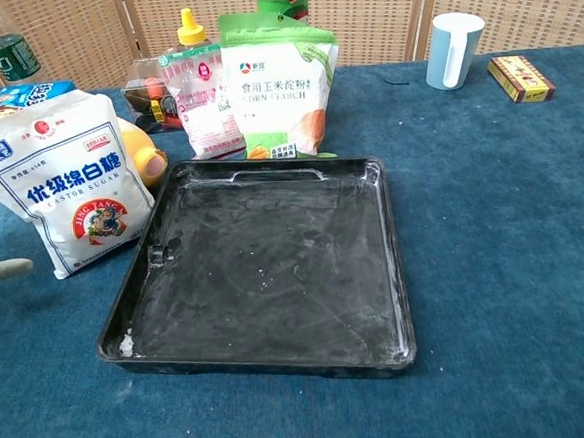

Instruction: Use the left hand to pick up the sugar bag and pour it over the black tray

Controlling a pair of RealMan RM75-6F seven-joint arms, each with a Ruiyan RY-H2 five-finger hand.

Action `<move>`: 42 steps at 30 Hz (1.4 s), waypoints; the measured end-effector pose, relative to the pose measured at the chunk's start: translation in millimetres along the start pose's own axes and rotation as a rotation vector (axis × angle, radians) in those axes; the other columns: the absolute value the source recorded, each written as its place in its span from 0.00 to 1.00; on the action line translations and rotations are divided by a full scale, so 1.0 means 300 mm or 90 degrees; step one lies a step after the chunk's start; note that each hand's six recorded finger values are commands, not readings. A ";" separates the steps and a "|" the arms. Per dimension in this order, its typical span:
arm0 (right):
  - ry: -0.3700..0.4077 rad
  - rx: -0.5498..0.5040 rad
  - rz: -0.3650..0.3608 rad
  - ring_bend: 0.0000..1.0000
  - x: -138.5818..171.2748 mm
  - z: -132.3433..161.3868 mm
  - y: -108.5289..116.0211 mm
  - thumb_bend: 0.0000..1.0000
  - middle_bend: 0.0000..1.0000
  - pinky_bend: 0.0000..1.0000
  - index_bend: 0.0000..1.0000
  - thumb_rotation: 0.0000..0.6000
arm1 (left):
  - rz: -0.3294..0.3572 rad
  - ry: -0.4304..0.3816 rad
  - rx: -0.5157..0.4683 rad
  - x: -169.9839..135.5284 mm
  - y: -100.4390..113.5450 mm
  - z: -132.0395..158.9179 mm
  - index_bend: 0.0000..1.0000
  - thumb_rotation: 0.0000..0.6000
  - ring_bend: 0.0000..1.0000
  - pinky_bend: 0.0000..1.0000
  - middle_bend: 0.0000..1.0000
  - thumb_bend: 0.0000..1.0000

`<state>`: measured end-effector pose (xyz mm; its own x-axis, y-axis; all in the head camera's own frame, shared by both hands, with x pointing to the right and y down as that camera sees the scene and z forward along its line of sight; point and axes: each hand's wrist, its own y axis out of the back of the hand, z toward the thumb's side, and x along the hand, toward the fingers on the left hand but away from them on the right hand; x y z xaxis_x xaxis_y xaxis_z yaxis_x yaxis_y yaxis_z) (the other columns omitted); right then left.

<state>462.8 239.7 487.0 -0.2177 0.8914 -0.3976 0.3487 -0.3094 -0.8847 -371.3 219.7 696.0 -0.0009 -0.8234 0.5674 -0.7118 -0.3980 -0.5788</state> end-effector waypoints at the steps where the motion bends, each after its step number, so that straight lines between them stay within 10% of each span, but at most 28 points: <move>1: 0.000 0.000 0.000 0.01 0.000 -0.001 0.001 0.00 0.00 0.00 0.00 1.00 | -0.003 0.002 -0.004 0.007 -0.012 0.008 0.09 1.00 0.00 0.02 0.00 0.08; 33: 0.003 -0.013 0.019 0.01 -0.001 -0.001 -0.008 0.00 0.00 0.00 0.00 1.00 | -0.019 0.006 -0.007 0.071 -0.160 0.082 0.19 1.00 0.10 0.23 0.09 0.49; 42: 0.004 -0.019 0.025 0.01 0.000 -0.001 -0.008 0.00 0.00 0.00 0.00 1.00 | 0.001 0.000 -0.001 0.080 -0.171 0.103 0.39 1.00 0.35 0.44 0.33 0.56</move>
<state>462.2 240.4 489.3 -0.1971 0.8811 -0.4300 0.3833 -0.3344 -0.8610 -313.2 207.9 721.1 -0.0016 -0.8244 0.5660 -0.7132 -0.3958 -0.5785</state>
